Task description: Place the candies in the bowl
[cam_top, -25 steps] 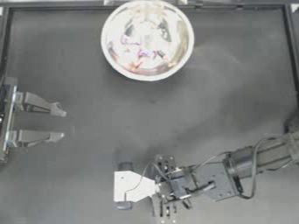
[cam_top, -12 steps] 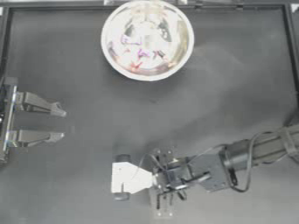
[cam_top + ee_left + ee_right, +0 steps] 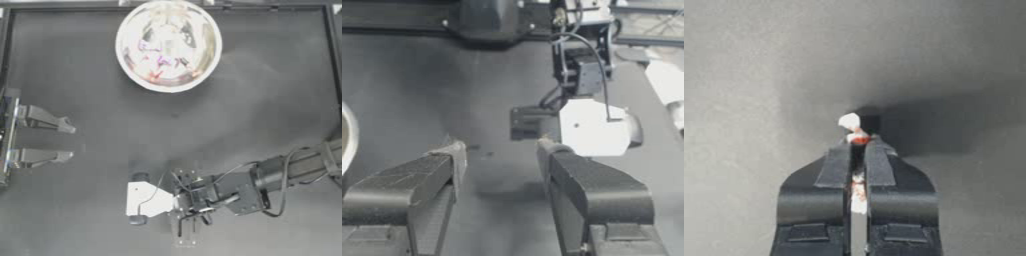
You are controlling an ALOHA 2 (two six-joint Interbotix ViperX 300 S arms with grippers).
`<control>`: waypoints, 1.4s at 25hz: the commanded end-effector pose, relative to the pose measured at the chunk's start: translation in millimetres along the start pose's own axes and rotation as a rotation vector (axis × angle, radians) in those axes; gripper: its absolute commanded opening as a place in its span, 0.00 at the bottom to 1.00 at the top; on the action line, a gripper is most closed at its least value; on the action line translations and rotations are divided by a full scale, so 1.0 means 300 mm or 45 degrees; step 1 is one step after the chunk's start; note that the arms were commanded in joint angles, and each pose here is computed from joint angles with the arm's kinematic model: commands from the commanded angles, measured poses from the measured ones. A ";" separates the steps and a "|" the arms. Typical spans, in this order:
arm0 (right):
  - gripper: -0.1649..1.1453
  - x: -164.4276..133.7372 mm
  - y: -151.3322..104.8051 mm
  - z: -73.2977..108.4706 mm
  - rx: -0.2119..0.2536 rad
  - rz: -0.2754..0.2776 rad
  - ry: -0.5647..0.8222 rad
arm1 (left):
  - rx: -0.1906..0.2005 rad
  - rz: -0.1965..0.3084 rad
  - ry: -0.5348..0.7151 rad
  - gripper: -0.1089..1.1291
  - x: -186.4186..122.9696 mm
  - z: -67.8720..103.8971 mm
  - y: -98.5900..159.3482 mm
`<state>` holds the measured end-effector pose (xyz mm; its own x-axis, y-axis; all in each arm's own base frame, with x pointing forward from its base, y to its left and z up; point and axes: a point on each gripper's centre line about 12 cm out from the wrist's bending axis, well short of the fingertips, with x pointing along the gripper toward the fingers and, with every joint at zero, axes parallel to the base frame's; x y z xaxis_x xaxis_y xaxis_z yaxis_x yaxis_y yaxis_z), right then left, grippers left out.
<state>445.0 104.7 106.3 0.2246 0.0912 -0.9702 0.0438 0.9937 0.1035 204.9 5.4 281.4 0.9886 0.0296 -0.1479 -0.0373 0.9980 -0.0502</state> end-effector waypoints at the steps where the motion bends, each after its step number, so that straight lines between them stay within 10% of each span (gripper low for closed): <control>1: 0.32 -0.082 0.026 0.019 -0.021 0.020 -0.077 | -0.002 0.002 -0.012 0.77 0.014 0.027 0.000; 16: 0.32 -0.399 -0.134 -0.021 0.039 0.049 -0.580 | -0.006 0.002 -0.016 0.77 0.014 0.031 0.000; 23: 0.32 -0.552 -0.289 -0.037 0.032 -0.085 -0.771 | -0.008 0.003 -0.012 0.77 0.014 0.027 0.000; 35: 0.31 -0.688 -0.671 -0.075 0.188 -0.351 -1.091 | -0.010 0.003 -0.006 0.77 0.014 0.020 0.000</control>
<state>371.4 -98.5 266.6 0.8073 -0.2524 -0.5334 0.2873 0.9577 -0.0183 205.0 5.4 281.9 0.9886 0.0293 -0.1479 -0.0382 0.9976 -0.0578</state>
